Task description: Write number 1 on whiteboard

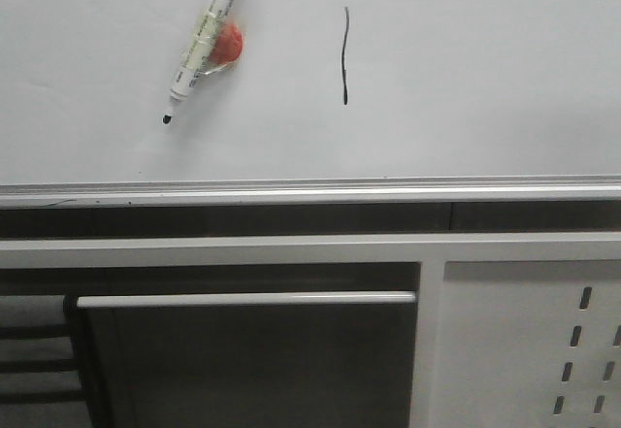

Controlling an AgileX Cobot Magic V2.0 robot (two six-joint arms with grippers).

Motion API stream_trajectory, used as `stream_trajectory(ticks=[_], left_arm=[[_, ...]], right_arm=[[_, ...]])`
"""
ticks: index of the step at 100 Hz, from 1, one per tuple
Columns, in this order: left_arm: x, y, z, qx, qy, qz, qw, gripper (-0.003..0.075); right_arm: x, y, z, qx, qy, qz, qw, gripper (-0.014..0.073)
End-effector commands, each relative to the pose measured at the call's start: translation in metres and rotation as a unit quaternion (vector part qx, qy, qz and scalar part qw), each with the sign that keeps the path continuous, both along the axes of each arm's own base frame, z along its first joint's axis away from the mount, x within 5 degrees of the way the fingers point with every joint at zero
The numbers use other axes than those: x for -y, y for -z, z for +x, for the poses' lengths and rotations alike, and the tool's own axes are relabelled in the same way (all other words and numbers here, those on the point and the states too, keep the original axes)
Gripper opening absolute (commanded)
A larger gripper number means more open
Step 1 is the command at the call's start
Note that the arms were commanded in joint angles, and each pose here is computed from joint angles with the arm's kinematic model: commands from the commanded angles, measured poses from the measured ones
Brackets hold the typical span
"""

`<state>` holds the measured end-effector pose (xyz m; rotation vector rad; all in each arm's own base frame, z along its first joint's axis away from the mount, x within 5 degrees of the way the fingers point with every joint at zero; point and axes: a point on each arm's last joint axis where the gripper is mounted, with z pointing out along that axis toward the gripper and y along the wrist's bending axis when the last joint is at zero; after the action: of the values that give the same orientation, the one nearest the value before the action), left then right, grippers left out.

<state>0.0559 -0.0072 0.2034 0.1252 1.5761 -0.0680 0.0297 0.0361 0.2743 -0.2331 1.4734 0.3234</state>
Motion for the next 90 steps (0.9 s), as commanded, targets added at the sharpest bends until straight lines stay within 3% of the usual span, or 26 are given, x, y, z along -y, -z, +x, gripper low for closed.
stream_trajectory(ticks=[1,53,63,74,90], left_arm=[[-0.001,0.006,0.0,0.023,-0.004,-0.008,1.0,-0.002],[-0.001,0.006,0.0,0.023,-0.004,-0.008,1.0,-0.002],[-0.001,0.006,0.0,0.023,-0.004,-0.008,1.0,-0.002],[-0.001,0.006,0.0,0.023,-0.004,-0.008,1.0,-0.002],[-0.001,0.006,0.0,0.023,-0.004,-0.008,1.0,-0.002]], right_arm=[[0.003,-0.012,-0.003,0.028,0.016,0.019,0.999,-0.0064],[0.003,-0.012,-0.003,0.028,0.018,0.018,0.999,-0.0064],[0.009,-0.01,0.0,0.029,0.053,-0.013,0.998,-0.0064],[0.024,-0.007,0.006,0.006,0.132,0.022,0.991,-0.0064],[0.038,-0.002,0.012,-0.001,0.208,-0.008,0.978,-0.0064]])
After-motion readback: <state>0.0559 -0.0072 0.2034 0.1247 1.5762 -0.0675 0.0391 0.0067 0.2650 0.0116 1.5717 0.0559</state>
